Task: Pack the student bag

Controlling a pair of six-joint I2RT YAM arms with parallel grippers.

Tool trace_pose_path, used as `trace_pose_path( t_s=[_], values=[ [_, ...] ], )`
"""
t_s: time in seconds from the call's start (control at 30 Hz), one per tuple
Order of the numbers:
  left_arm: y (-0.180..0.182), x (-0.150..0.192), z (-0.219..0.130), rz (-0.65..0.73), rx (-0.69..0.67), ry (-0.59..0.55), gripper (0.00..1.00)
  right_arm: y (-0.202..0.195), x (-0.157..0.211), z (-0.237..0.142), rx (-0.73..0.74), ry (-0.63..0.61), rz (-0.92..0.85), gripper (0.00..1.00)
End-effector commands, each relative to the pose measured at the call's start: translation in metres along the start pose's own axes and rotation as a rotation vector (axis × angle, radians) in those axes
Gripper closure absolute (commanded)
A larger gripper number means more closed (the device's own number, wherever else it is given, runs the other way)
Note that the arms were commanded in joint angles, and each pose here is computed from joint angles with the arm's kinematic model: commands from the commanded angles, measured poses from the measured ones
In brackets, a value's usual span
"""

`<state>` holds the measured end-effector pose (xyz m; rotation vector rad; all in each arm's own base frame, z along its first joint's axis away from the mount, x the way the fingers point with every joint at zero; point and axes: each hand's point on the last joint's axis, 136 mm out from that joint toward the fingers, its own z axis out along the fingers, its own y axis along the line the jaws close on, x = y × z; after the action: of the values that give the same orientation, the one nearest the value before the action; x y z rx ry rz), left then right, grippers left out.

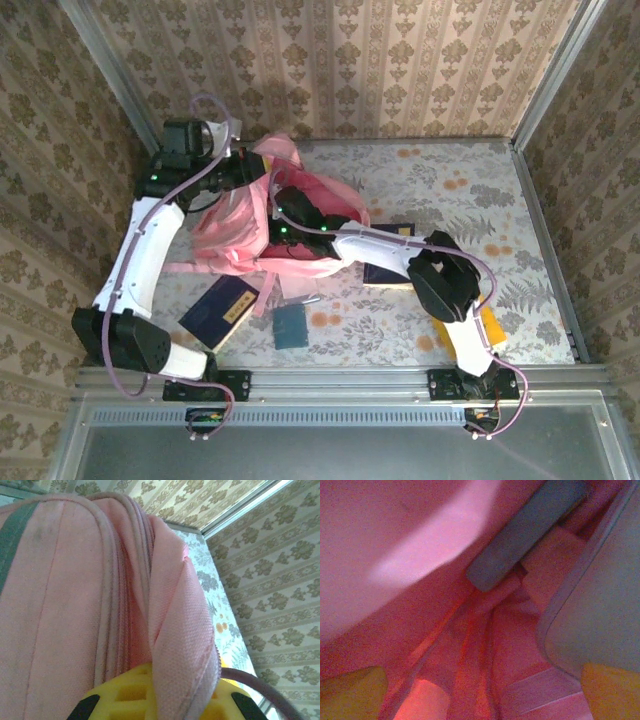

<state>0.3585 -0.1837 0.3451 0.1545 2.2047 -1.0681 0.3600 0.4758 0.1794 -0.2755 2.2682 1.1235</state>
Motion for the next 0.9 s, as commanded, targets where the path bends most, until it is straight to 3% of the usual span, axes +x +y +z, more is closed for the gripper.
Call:
trace_pose_path(
  t_s=[0.0,0.2,0.4,0.47,0.53,0.63,0.73,0.87],
  values=[
    [-0.020,-0.039,-0.030,0.096,0.057,-0.193,1.00,0.052,-0.029,-0.059,-0.080,-0.104,-0.206,0.01],
    [0.009,-0.038,-0.029,0.052,-0.026,-0.222,1.00,0.042,-0.027,-0.111,-0.003,-0.146,-0.318,0.05],
    [0.020,-0.040,-0.021,0.030,-0.034,-0.227,1.00,0.028,0.017,-0.132,0.008,-0.019,-0.401,0.22],
    [0.024,-0.041,-0.017,0.023,-0.041,-0.228,1.00,0.009,0.025,-0.139,0.071,-0.024,-0.377,0.22],
    [0.024,-0.045,-0.014,0.021,-0.031,-0.234,1.00,-0.007,0.026,-0.147,0.130,-0.056,-0.367,0.16],
    [0.023,-0.051,-0.008,0.025,-0.021,-0.235,1.00,-0.011,0.026,-0.157,0.131,-0.087,-0.372,0.13],
    [0.022,-0.058,-0.003,0.039,-0.029,-0.223,1.00,-0.002,0.037,-0.158,0.084,-0.029,-0.422,0.20],
    [0.029,-0.062,0.002,0.050,-0.059,-0.207,1.00,-0.003,0.073,-0.153,0.083,0.094,-0.537,0.35]
  ],
)
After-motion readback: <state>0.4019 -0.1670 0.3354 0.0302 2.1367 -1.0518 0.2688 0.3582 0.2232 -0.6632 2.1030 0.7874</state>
